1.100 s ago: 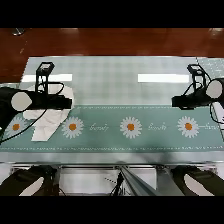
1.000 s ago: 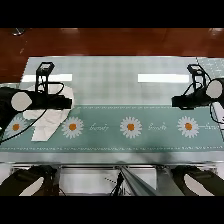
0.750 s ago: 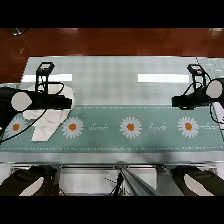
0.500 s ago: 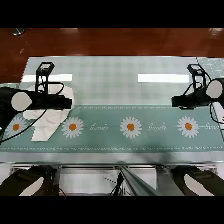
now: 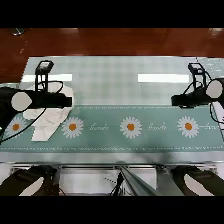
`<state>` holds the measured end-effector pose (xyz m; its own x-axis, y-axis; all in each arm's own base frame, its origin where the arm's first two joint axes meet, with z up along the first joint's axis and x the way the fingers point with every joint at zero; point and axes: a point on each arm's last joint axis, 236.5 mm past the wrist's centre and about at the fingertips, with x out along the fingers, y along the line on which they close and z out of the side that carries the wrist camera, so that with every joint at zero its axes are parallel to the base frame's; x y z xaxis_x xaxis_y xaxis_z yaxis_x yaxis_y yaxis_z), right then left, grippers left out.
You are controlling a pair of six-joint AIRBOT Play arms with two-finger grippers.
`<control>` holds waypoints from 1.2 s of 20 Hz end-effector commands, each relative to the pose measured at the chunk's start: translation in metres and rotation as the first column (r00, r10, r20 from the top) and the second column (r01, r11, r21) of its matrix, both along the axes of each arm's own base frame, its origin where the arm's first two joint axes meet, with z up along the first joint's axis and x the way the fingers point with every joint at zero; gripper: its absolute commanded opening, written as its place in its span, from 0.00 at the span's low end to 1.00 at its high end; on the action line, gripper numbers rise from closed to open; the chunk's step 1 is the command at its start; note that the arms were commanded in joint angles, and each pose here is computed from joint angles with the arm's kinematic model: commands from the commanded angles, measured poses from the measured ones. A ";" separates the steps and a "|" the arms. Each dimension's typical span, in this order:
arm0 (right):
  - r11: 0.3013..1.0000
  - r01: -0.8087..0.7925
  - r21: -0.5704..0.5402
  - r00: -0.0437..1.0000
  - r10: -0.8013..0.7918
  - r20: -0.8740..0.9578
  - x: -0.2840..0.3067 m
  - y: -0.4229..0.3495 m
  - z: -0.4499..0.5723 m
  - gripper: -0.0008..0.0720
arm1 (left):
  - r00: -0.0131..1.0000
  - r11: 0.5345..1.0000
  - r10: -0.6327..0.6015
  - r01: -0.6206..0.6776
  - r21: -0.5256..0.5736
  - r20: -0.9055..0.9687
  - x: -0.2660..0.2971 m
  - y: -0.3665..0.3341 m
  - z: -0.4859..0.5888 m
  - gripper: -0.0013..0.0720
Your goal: Fold the shirts.
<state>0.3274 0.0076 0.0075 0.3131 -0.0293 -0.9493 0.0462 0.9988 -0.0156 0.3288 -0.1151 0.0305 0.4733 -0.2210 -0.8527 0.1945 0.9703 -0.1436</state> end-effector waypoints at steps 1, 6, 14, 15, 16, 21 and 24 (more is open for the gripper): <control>1.000 0.001 0.003 1.000 -0.001 0.010 0.002 0.001 0.001 0.04 | 0.999 1.000 0.007 -0.006 -0.014 0.050 0.011 -0.002 0.006 0.05; 1.000 -0.002 0.001 1.000 0.002 0.014 0.003 0.000 0.001 0.04 | 0.998 1.000 0.007 -0.006 -0.016 0.056 0.012 -0.002 0.007 0.06; 1.000 -0.003 -0.004 0.998 0.003 -0.063 -0.014 -0.001 -0.005 0.87 | 0.979 0.981 0.065 -0.098 0.165 0.195 0.054 0.062 0.010 0.98; 1.000 -0.004 -0.006 0.997 0.004 -0.081 -0.018 -0.001 -0.006 0.87 | 0.963 0.970 0.168 -0.199 0.138 0.209 0.059 0.086 0.012 0.98; 1.000 -0.004 -0.006 0.996 0.004 -0.091 -0.020 -0.001 -0.006 0.86 | 0.932 0.944 0.295 -0.319 0.090 0.212 0.063 0.114 0.014 0.98; 0.999 0.002 0.052 0.997 0.002 -0.081 -0.018 0.012 -0.006 0.86 | 0.822 0.818 0.556 -0.568 0.093 0.128 0.053 0.213 -0.020 0.98; 0.998 0.004 0.070 0.998 0.000 -0.068 -0.015 0.016 -0.005 0.86 | 0.818 0.813 0.574 -0.575 0.090 0.035 0.054 0.210 -0.055 0.97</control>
